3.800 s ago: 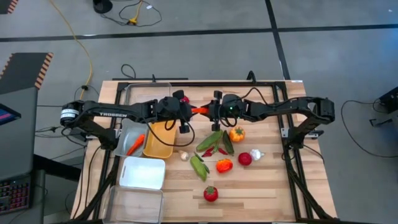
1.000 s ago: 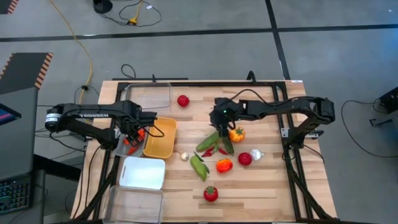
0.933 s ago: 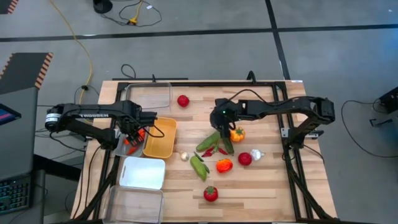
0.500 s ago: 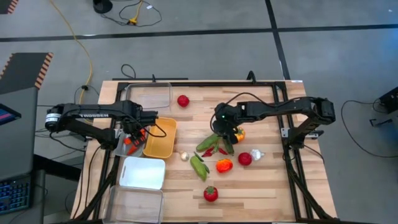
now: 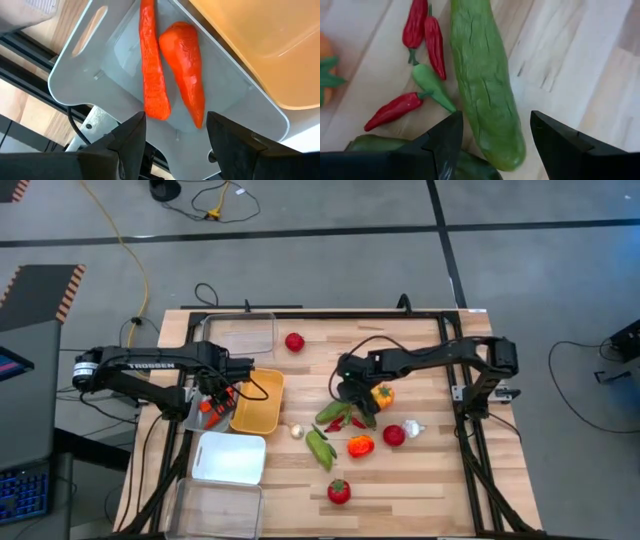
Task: Sort produce into baskets
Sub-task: Put the top cucumber into the yellow bin
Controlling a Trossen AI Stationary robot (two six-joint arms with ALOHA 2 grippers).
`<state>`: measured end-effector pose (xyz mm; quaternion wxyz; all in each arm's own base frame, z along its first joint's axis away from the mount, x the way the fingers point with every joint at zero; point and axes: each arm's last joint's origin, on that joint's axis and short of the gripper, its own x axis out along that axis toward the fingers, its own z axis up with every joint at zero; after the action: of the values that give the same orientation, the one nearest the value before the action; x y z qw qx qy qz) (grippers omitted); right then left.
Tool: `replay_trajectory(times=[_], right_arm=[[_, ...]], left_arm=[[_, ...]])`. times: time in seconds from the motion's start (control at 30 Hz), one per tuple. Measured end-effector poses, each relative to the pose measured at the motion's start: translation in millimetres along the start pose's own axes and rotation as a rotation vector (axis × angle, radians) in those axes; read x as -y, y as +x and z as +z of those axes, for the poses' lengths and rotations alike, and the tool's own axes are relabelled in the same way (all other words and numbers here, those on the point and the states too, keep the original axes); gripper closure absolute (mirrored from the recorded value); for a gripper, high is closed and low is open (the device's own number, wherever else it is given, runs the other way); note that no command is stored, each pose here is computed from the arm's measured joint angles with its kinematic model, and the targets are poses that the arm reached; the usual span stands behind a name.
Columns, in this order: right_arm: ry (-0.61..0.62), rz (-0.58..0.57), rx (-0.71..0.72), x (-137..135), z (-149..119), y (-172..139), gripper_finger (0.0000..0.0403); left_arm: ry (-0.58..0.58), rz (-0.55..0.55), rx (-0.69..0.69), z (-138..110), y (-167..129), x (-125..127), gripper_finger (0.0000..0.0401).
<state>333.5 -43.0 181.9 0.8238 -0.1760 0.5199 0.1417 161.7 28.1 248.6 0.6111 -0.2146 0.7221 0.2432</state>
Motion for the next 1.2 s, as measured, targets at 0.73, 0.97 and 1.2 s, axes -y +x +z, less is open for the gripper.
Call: replay_trajectory(times=[0.73, 0.97, 1.2], right_arm=[[0.006, 0.017, -0.033, 0.6, -2.5, 15.6, 0.0231], [-0.007, -0.023, 0.026, 10.8, 15.7, -1.6, 0.0205], [-0.085, -0.174, 0.093, 29.4, 39.0, -21.9, 0.0221]], left_arm=[[0.038, -0.012, 0.022, 2.1, 0.0, 1.1, 0.0204], [0.092, -0.016, 0.035, -0.5, -2.0, -0.3, 0.0204], [0.09, -0.002, 0.195, -10.3, -13.2, -8.4, 0.0204]])
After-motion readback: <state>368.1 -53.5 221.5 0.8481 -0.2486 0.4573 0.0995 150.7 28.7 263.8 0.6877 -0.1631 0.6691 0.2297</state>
